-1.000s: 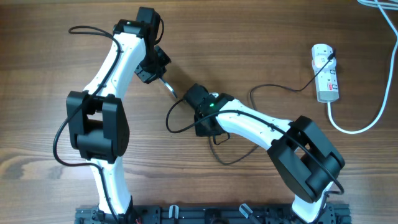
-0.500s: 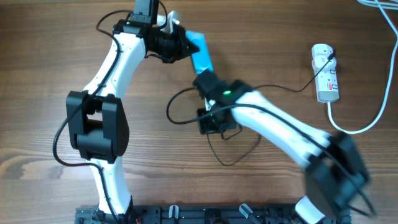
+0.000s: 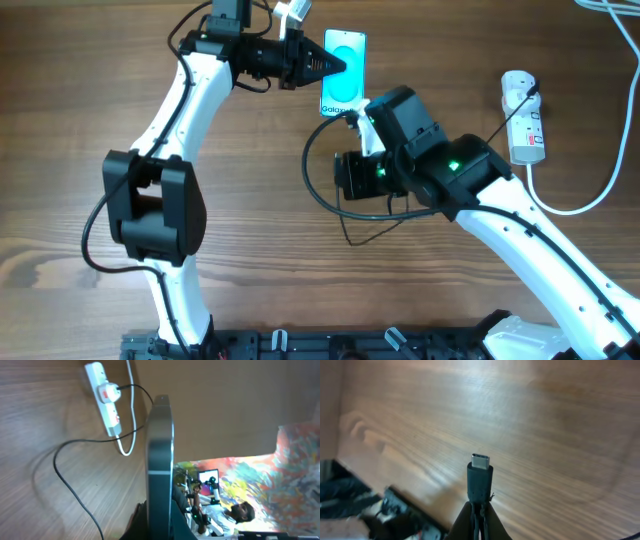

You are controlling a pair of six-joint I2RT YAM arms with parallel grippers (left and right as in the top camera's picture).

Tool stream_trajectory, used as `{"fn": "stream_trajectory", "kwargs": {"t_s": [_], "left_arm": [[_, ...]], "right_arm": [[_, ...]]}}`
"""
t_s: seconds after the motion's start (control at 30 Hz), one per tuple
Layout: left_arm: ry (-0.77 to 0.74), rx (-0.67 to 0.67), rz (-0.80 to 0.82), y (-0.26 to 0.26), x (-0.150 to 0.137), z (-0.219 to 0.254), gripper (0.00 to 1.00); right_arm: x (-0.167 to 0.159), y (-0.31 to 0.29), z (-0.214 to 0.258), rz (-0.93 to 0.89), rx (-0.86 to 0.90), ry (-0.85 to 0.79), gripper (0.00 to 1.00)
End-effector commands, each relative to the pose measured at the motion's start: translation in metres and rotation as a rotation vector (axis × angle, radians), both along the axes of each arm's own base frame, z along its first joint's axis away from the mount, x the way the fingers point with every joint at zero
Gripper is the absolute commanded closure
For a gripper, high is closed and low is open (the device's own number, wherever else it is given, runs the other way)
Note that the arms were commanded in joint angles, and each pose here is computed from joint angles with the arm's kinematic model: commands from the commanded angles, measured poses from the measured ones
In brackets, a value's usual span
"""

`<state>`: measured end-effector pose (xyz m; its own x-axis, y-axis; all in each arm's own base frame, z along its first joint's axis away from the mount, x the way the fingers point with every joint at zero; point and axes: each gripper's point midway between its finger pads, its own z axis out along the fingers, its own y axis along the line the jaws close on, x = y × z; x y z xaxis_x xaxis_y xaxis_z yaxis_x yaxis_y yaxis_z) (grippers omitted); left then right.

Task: Plug charger to phone and switch on socket
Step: 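Lift the plug with the right gripper up to the phone's bottom port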

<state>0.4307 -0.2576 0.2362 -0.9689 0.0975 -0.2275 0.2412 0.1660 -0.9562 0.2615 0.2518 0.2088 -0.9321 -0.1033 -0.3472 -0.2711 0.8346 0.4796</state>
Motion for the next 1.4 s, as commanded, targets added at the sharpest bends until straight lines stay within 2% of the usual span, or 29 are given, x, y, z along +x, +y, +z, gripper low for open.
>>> {"fn": "stream_trajectory", "kwargs": {"t_s": [0.0, 0.3, 0.6, 0.87, 1.37], "left_arm": [[-0.096, -0.065, -0.085, -0.012, -0.024, 0.031, 0.96], [-0.12, -0.029, -0.077, -0.018, -0.024, 0.024, 0.96], [-0.149, 0.008, -0.054, -0.018, -0.019, 0.018, 0.96], [-0.157, 0.058, -0.031, -0.016, -0.016, 0.008, 0.96], [-0.175, 0.068, -0.039, -0.013, -0.018, 0.005, 0.96]], "right_arm": [[0.027, -0.015, 0.006, -0.109, -0.039, -0.079, 0.96], [0.035, -0.02, 0.009, -0.108, 0.003, -0.066, 0.96], [0.027, -0.009, -0.015, -0.052, 0.002, 0.04, 0.96], [0.034, -0.006, -0.012, -0.054, 0.018, 0.009, 0.96], [0.041, -0.013, -0.035, -0.086, -0.071, 0.025, 0.96]]}}
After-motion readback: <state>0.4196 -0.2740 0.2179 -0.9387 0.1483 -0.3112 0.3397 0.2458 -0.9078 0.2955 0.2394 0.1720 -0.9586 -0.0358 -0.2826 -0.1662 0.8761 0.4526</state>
